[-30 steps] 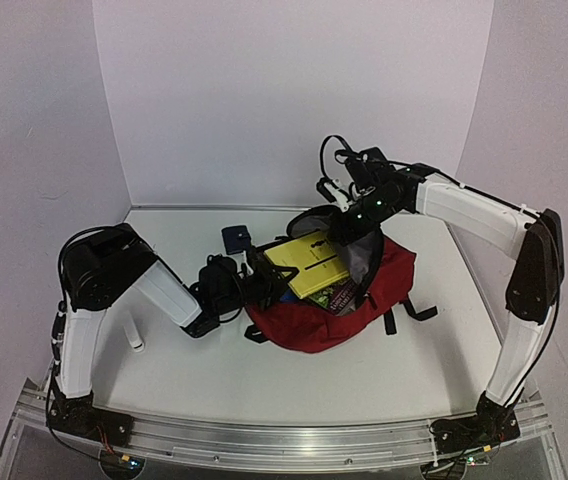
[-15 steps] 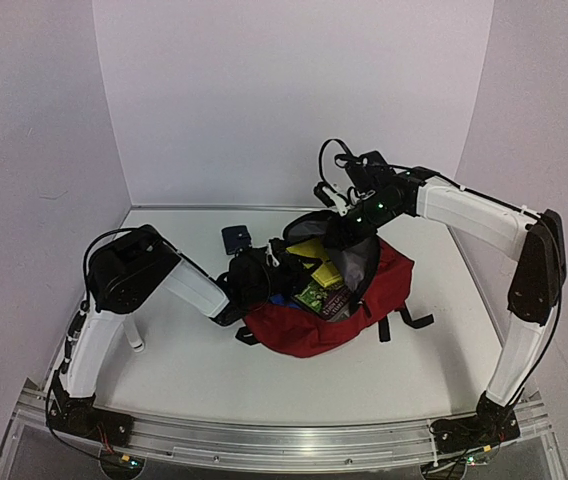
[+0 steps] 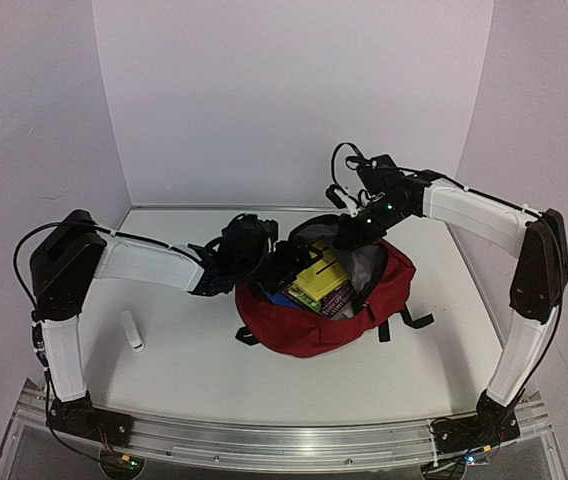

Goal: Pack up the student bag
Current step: Place the book in the student bag, then adjust the student bag at the center of the board.

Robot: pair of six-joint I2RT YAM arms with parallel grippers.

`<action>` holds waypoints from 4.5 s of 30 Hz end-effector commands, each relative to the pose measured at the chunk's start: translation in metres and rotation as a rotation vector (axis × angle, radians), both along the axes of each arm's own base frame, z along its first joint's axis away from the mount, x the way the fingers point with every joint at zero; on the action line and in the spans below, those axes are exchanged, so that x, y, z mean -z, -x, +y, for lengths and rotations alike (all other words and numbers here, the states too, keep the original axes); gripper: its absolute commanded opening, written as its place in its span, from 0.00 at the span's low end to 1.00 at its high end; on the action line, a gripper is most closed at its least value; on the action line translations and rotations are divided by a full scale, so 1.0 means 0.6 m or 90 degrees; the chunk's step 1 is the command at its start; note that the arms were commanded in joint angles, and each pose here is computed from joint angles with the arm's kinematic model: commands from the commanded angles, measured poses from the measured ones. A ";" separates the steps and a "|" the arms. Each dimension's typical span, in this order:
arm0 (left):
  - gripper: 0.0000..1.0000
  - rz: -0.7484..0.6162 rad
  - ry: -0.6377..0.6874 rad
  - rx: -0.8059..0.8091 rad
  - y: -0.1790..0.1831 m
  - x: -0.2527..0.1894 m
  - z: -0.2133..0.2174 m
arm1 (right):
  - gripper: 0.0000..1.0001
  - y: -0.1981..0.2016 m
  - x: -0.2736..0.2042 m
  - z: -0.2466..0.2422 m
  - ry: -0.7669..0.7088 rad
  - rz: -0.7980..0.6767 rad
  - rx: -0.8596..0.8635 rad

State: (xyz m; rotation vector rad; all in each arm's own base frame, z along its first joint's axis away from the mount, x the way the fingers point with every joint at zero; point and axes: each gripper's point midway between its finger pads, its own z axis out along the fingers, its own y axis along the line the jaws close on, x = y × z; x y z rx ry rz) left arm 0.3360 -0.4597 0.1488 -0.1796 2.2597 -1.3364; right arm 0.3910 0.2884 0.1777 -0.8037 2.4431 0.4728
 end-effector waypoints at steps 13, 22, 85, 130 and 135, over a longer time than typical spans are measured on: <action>0.97 -0.229 -0.273 0.264 0.100 -0.048 0.080 | 0.44 0.052 -0.003 0.000 -0.043 0.047 -0.107; 0.98 -0.259 -0.303 0.264 0.109 -0.074 0.122 | 0.86 0.022 -0.086 -0.047 -0.033 -0.030 -0.062; 0.72 -0.578 -0.561 0.721 0.061 0.143 0.066 | 0.00 0.023 0.041 -0.039 -0.125 0.220 -0.064; 0.02 -0.587 -0.645 0.717 0.178 0.029 0.032 | 0.21 0.173 0.057 0.134 -0.220 0.368 -0.261; 0.03 -0.604 -0.716 0.696 0.178 0.030 0.040 | 0.48 0.160 0.060 0.138 -0.211 0.351 -0.261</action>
